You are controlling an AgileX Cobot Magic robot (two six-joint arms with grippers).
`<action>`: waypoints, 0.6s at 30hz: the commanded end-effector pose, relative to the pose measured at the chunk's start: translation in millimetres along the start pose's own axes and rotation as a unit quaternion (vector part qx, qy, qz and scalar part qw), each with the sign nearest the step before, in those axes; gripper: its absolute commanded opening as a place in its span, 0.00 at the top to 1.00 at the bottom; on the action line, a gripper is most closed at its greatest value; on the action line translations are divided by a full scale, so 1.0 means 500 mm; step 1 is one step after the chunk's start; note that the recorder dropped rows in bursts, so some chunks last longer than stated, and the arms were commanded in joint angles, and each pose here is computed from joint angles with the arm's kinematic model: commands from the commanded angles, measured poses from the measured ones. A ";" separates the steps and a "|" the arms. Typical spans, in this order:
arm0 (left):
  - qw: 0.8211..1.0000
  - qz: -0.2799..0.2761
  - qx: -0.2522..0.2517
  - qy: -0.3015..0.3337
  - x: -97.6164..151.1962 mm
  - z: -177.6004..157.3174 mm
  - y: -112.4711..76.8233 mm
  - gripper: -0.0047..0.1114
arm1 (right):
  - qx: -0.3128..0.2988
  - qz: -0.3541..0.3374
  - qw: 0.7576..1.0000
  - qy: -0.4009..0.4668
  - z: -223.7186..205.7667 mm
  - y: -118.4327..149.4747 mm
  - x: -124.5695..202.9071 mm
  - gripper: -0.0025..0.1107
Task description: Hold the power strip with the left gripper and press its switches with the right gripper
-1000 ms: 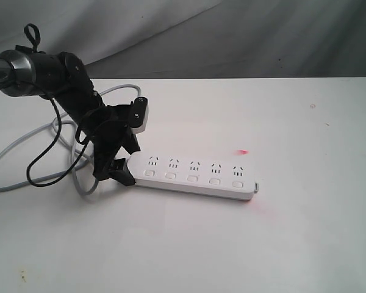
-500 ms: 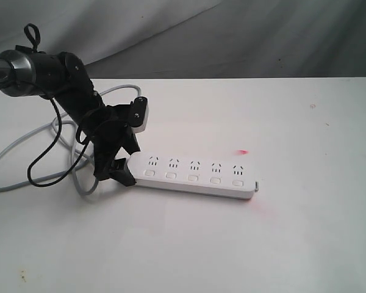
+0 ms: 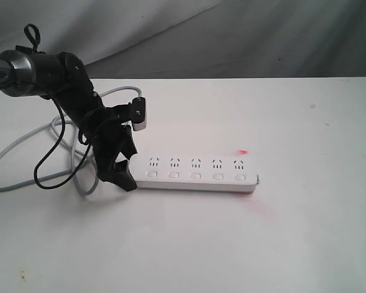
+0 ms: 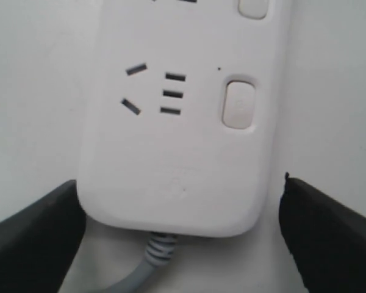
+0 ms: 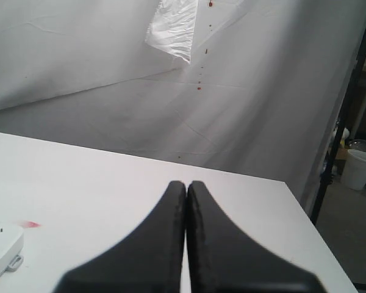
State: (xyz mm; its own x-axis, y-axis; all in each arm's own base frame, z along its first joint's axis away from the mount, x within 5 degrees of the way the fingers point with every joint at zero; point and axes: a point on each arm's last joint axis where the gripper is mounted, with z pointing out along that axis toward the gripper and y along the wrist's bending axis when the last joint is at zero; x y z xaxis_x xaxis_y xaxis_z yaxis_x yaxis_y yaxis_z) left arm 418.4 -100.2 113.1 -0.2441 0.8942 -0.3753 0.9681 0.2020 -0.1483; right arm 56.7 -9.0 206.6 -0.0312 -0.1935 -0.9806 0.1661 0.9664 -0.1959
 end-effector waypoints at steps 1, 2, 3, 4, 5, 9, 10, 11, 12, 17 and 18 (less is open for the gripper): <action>1.000 0.000 0.015 0.008 0.000 -0.008 -0.008 0.24 | 0.004 -0.001 1.000 -0.001 -0.001 -0.001 0.002 0.98; 1.000 0.003 0.014 0.012 0.000 -0.010 -0.008 0.24 | 0.004 -0.001 1.000 -0.001 -0.001 -0.001 0.002 0.98; 1.000 0.006 0.015 0.017 0.002 -0.013 -0.009 0.24 | 0.004 -0.001 1.000 -0.001 -0.001 -0.001 0.002 0.98; 1.000 0.001 0.016 0.024 0.003 -0.016 -0.011 0.24 | 0.004 -0.001 1.000 -0.001 -0.001 -0.001 0.002 0.98; 0.999 -0.005 0.016 0.032 0.004 -0.023 -0.014 0.24 | 0.004 -0.001 1.000 -0.001 -0.001 -0.001 0.002 0.98; 0.998 -0.058 -0.004 0.040 -0.005 -0.059 -0.021 0.24 | 0.004 -0.001 1.000 -0.001 -0.001 -0.001 0.002 0.98; 0.997 -0.071 -0.015 0.036 -0.010 -0.073 -0.023 0.24 | 0.004 -0.001 1.000 -0.001 -0.001 -0.001 0.002 0.98; 0.996 -0.082 -0.025 0.031 -0.016 -0.088 -0.026 0.24 | 0.004 -0.001 1.000 -0.001 -0.001 -0.001 0.002 0.98; 0.996 -0.085 -0.032 0.027 -0.021 -0.101 -0.030 0.24 | 0.004 -0.001 1.000 -0.001 -0.001 -0.001 0.002 0.98; 0.995 -0.076 -0.067 0.006 -0.051 -0.191 -0.064 0.24 | 0.004 -0.001 1.000 -0.001 -0.001 -0.001 0.002 0.98; 0.993 -0.087 -0.074 0.001 -0.055 -0.207 -0.071 0.24 | 0.004 -0.001 1.000 -0.001 -0.001 -0.001 0.002 0.98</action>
State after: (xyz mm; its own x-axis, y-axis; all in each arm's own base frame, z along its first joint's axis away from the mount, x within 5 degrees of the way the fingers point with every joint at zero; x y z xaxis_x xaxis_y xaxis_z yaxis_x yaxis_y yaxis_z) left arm 404.4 -91.6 195.1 -0.3817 0.8622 -0.3331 0.9233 0.3721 -0.0949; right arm 56.7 -9.0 206.6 -0.0312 -0.1935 -0.9806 0.1661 0.9664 -0.1959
